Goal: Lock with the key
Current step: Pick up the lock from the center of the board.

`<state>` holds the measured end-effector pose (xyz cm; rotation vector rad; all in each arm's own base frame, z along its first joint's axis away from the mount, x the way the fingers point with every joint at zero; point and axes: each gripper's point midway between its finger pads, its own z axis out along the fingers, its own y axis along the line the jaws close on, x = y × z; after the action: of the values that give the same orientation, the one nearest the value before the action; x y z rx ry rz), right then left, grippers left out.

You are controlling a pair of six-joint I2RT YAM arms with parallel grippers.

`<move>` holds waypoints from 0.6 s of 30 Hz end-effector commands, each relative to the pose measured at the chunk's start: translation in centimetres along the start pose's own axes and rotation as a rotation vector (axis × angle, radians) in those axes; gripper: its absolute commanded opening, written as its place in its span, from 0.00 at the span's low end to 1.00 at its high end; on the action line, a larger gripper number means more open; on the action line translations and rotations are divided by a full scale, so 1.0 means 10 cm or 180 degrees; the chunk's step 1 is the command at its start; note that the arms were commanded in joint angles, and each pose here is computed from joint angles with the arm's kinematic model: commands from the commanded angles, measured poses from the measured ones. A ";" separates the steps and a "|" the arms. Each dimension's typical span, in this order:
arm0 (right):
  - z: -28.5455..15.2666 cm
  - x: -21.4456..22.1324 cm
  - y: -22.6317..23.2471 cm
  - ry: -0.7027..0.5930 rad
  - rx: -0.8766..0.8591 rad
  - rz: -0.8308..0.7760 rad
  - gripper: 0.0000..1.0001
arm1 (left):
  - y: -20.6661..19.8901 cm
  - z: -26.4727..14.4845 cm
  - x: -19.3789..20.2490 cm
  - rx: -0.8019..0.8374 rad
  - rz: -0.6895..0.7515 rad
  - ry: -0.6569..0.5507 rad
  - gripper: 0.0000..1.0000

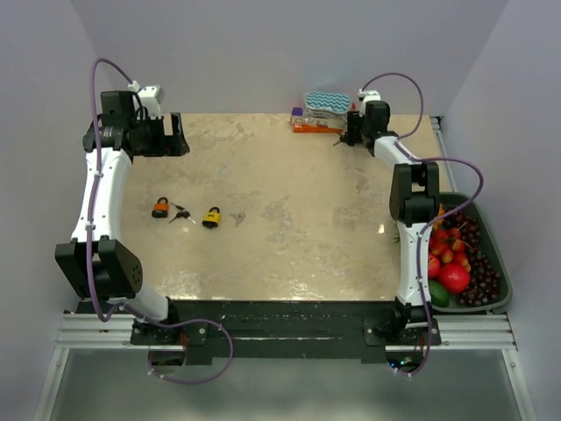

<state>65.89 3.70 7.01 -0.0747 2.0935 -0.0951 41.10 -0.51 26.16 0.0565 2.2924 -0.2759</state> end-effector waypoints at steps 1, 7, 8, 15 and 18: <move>0.07 -0.15 -0.09 -0.0174 0.0115 0.0088 0.73 | 0.04 -0.09 -0.18 -0.0070 -0.0030 -0.0181 0.98; 0.12 -0.07 -0.10 -0.0129 0.0141 0.0090 0.71 | 0.04 -0.09 -0.18 -0.0062 -0.0054 -0.0188 0.98; 0.12 -0.05 -0.10 -0.0120 0.0141 0.0094 0.69 | 0.04 -0.09 -0.19 -0.0059 -0.0043 -0.0196 0.98; 0.14 -0.01 -0.14 -0.0097 0.0168 0.0055 0.42 | 0.05 -0.05 -0.19 -0.0047 -0.0053 -0.0174 0.98; 0.06 -0.10 -0.20 -0.0165 0.0200 0.0022 0.28 | 0.03 -0.05 -0.19 -0.0013 -0.0053 -0.0170 0.98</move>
<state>65.80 2.99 4.00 -0.0559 2.1337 -0.1150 41.18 -0.30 25.94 0.0376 2.2988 -0.2775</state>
